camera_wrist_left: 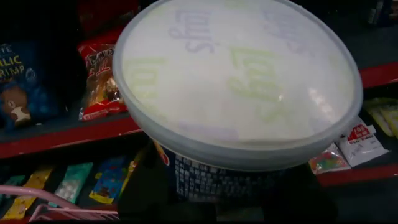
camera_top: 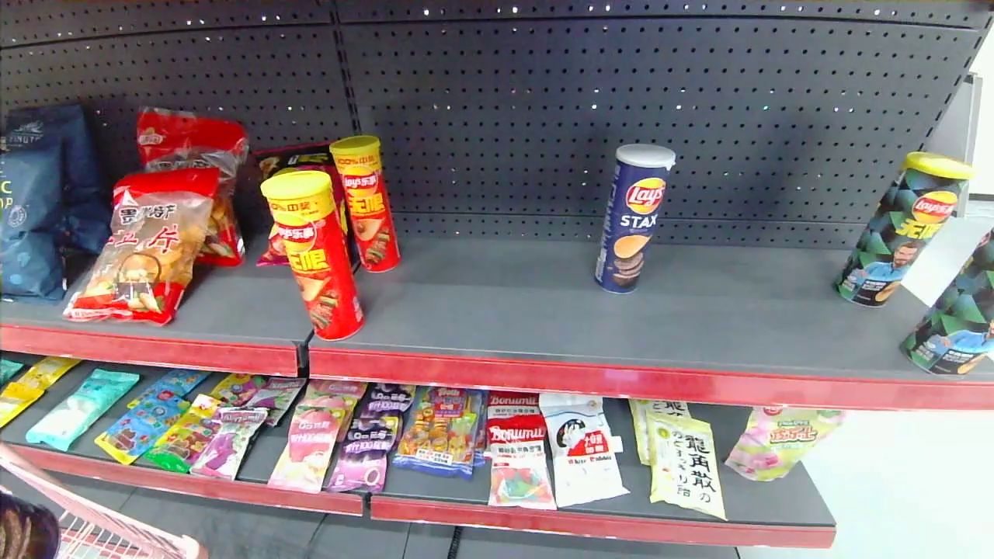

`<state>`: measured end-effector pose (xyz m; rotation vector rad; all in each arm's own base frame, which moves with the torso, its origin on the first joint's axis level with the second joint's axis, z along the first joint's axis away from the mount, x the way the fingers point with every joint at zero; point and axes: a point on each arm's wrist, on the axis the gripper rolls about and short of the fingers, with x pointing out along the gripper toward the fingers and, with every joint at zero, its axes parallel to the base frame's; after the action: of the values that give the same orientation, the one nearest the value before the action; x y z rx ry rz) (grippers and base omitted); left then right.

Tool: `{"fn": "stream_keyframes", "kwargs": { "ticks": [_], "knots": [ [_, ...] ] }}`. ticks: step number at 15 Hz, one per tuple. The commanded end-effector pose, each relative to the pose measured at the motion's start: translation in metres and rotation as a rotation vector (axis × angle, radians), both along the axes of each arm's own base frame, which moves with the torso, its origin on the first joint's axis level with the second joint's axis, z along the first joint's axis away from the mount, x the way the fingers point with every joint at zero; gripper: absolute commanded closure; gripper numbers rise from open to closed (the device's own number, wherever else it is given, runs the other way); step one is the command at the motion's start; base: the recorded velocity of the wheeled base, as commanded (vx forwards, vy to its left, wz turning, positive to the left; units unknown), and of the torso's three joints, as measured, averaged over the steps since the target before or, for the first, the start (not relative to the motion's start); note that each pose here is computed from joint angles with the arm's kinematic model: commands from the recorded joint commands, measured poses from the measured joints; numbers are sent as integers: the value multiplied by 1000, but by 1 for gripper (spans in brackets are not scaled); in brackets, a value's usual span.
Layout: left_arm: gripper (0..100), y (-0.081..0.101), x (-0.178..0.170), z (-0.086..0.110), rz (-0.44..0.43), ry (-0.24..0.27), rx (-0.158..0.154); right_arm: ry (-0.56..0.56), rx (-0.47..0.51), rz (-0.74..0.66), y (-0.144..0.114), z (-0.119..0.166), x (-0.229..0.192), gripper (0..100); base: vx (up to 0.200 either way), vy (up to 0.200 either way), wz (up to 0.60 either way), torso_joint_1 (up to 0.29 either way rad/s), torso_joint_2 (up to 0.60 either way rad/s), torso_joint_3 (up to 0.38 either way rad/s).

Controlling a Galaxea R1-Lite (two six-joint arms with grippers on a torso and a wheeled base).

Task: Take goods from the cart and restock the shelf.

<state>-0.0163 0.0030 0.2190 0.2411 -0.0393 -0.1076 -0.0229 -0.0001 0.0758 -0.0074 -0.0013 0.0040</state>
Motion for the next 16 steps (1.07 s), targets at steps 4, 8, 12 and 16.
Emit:
{"fn": "stream_keyframes", "kwargs": {
  "ticks": [4,8,12,16],
  "knots": [
    [100,0,1,-1,-4,6,1,0,0,1,0,0,0,0,200,0,0,-5,1,2],
    [100,0,-3,0,-14,-16,17,0,0,1,0,0,0,0,100,0,0,7,5,0],
    [100,1,-13,-2,-46,-59,13,0,0,2,0,0,0,0,0,0,0,0,0,0],
    [100,3,-25,-7,-54,-108,8,-82,-6,143,2,93,4,0,0,0,0,0,0,0]
  ]
}}
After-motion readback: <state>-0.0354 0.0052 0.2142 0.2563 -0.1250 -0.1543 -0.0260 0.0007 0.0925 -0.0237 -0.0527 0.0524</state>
